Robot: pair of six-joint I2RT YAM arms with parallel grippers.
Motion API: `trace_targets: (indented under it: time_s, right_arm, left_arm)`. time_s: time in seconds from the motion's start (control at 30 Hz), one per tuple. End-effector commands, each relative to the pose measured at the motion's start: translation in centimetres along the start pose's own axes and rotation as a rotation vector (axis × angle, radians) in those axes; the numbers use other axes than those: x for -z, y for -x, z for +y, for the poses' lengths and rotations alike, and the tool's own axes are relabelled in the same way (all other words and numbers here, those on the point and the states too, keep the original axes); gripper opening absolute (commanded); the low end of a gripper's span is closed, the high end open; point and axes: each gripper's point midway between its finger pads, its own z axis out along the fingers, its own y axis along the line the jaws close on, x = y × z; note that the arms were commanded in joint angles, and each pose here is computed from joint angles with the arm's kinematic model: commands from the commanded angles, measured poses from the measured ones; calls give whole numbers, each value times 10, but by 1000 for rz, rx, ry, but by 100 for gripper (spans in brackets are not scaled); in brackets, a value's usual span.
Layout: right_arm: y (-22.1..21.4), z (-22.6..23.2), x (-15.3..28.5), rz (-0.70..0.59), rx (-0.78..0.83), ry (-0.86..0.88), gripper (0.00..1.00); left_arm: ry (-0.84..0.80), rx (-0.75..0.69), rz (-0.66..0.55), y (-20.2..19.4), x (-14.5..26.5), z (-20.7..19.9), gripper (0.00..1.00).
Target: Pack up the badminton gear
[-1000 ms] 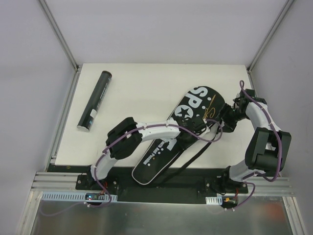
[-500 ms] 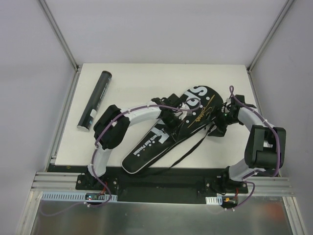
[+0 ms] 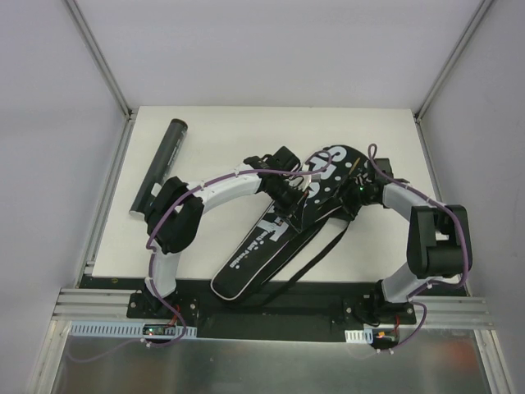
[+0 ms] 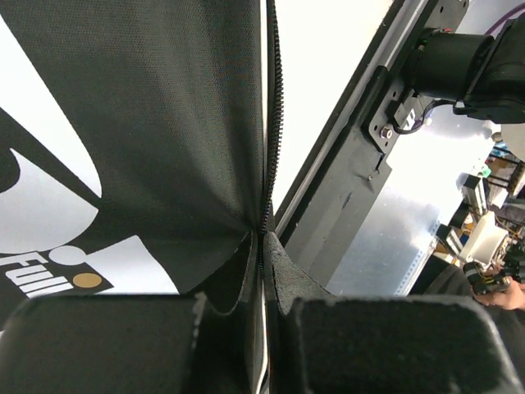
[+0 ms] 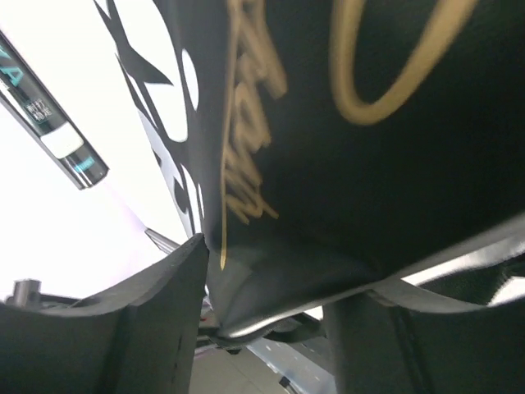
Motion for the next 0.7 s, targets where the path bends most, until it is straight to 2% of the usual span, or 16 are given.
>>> trace_targets:
  time_s: [0.0, 0.07, 0.1, 0.17, 0.2, 0.3, 0.43, 0.53, 0.67]
  right_arm:
    - [30, 28, -7, -70, 144, -3, 46]
    - [39, 44, -4, -72, 220, -10, 34]
    - [39, 46, -5, -61, 241, -22, 22]
    - [45, 61, 7, -72, 320, -37, 11]
    - [46, 65, 12, -87, 363, -60, 2]
    - [47, 86, 35, -82, 540, -122, 1]
    - [48, 108, 63, -83, 714, -224, 1]
    - [50, 131, 80, -112, 723, -214, 1]
    - [43, 144, 82, -124, 565, -182, 0]
  left_arm:
    - [-89, -49, -43, 2, 27, -42, 0]
    - [-90, -52, -49, 3, 29, -44, 0]
    - [-87, -47, -54, 4, 30, -44, 10]
    - [-71, -39, -77, 7, 37, -45, 30]
    - [-61, -37, -83, 6, 39, -44, 43]
    - [-40, -38, -129, 8, 56, -46, 53]
    - [-2, -38, -220, 11, 88, -46, 53]
    - [13, -16, -281, 14, 110, -48, 53]
    - [38, -26, -322, 14, 122, -50, 56]
